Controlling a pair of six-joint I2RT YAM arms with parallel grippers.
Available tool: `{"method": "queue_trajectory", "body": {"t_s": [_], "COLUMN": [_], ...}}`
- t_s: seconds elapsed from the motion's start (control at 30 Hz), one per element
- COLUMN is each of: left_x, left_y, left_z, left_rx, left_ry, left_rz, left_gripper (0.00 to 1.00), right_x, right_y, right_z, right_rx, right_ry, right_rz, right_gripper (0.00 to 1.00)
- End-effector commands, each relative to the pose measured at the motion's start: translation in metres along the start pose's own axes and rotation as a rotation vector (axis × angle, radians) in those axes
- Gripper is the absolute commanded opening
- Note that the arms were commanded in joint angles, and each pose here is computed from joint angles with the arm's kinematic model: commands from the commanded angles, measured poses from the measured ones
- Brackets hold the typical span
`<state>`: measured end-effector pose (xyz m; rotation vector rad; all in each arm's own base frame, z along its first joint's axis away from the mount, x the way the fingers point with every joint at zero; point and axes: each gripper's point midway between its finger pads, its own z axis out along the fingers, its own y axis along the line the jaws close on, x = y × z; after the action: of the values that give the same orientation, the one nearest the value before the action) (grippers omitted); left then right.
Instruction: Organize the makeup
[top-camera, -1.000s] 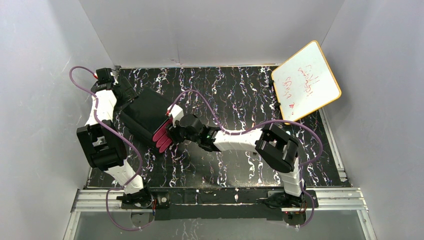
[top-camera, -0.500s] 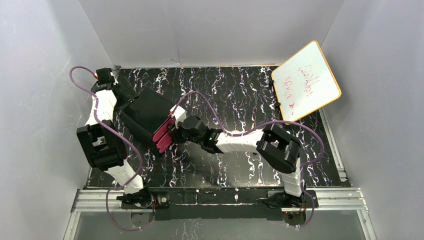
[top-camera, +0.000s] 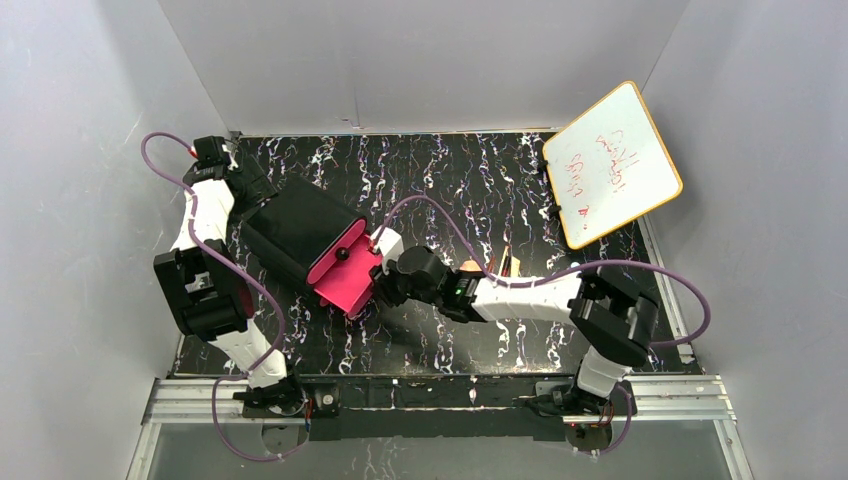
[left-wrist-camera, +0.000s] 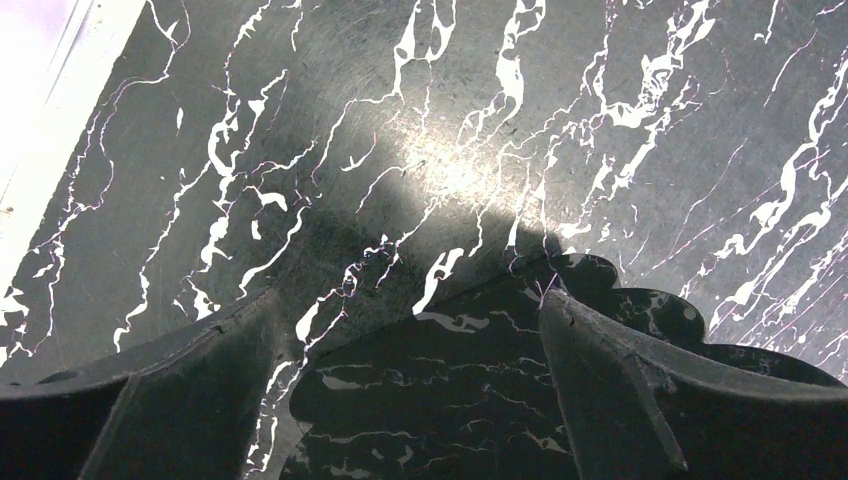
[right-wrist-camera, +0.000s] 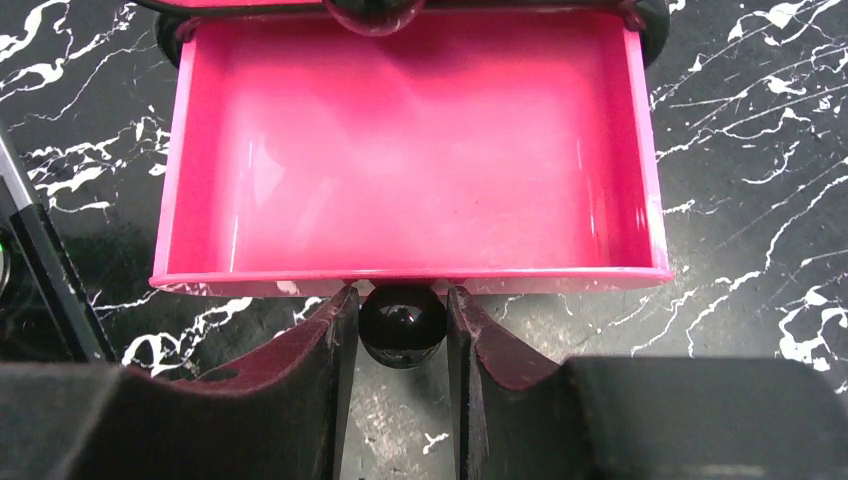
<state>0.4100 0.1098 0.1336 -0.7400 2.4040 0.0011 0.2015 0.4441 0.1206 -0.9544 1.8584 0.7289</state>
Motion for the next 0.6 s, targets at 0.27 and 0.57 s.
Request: {"method": "queue_trajectory", "body": {"t_s": [0.27, 0.57], "left_x": [0.015, 0.016], "left_y": [0.000, -0.001], "left_z": [-0.004, -0.004], "left_rx": [-0.021, -0.018], "left_ry": [0.070, 0.071], "left_rz": [0.050, 0.052], "left_gripper": [0.98, 0.98], "right_x": [0.004, -0.064], "right_y": [-0.010, -0.029], "right_z": [-0.026, -0.062], "right_rx": [0.058, 0.191], "right_ry": [0.024, -0.073], "right_rz": [0.027, 0.008], "right_gripper": [0.59, 0.81]}}
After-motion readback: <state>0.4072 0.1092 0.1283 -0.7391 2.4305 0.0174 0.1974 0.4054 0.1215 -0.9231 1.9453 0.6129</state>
